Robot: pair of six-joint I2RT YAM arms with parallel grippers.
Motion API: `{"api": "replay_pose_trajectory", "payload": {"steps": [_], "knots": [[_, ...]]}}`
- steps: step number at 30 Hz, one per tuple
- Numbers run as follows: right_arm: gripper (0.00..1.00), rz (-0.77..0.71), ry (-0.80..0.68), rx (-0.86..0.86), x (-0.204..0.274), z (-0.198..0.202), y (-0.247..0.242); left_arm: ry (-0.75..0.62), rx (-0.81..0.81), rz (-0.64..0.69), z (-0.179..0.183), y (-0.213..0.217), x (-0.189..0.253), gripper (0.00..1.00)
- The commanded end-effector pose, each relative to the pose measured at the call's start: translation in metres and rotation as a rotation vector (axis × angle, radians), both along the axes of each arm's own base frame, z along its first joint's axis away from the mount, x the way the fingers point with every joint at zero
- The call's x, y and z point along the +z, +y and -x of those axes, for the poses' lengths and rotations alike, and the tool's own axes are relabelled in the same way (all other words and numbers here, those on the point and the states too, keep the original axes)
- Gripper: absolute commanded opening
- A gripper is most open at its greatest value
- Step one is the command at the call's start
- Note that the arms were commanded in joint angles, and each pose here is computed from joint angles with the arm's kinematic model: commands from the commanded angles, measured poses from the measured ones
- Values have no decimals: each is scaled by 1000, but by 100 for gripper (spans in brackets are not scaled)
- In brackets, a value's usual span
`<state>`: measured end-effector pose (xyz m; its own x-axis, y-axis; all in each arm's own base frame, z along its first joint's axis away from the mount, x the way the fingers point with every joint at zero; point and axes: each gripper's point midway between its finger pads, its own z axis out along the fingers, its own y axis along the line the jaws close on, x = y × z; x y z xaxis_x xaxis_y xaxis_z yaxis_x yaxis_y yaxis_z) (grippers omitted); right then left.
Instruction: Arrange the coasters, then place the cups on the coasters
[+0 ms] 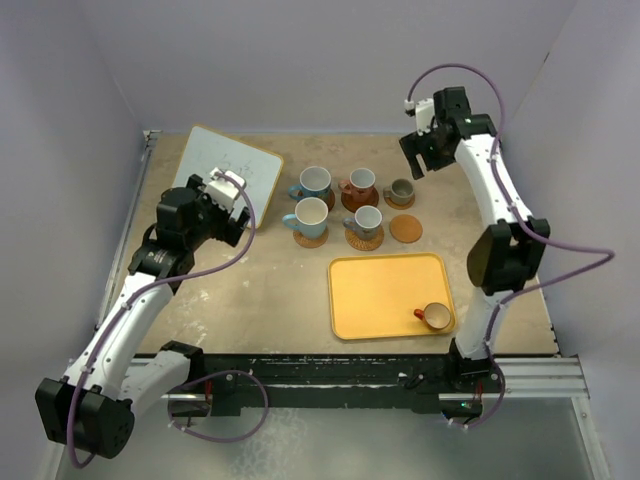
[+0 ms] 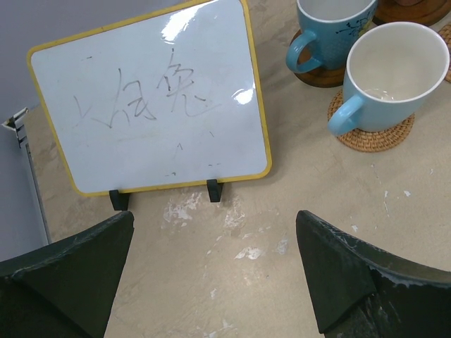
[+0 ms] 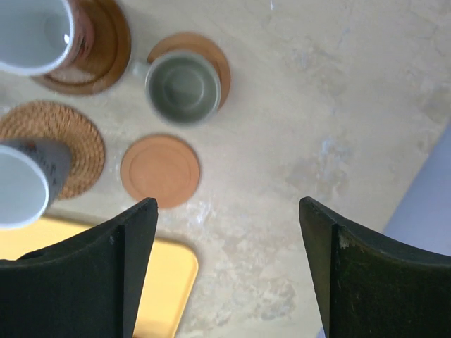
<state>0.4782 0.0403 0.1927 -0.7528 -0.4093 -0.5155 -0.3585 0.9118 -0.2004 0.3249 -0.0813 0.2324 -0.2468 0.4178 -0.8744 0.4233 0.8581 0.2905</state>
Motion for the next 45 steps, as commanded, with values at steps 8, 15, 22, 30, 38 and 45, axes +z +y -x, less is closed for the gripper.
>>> {"api": "replay_pose_trajectory", "payload": {"steps": [8,15,22,30,38,45], "knots": [[84,60,61,135,5,137,-19,-47,-25,18,0,-3,13,93],[84,58,121,178,-14,229,-27,-19,-73,-55,-11,-6,14,93],[82,88,230,204,-51,278,-38,-18,-114,-12,-17,-18,8,93],[70,60,324,277,-78,299,-37,-63,-123,49,-15,-24,-13,93],[51,28,383,497,-107,311,-26,-45,-146,56,-8,-27,-35,93],[45,7,395,558,-126,318,-21,-37,-154,58,-6,-28,-39,94]]}}
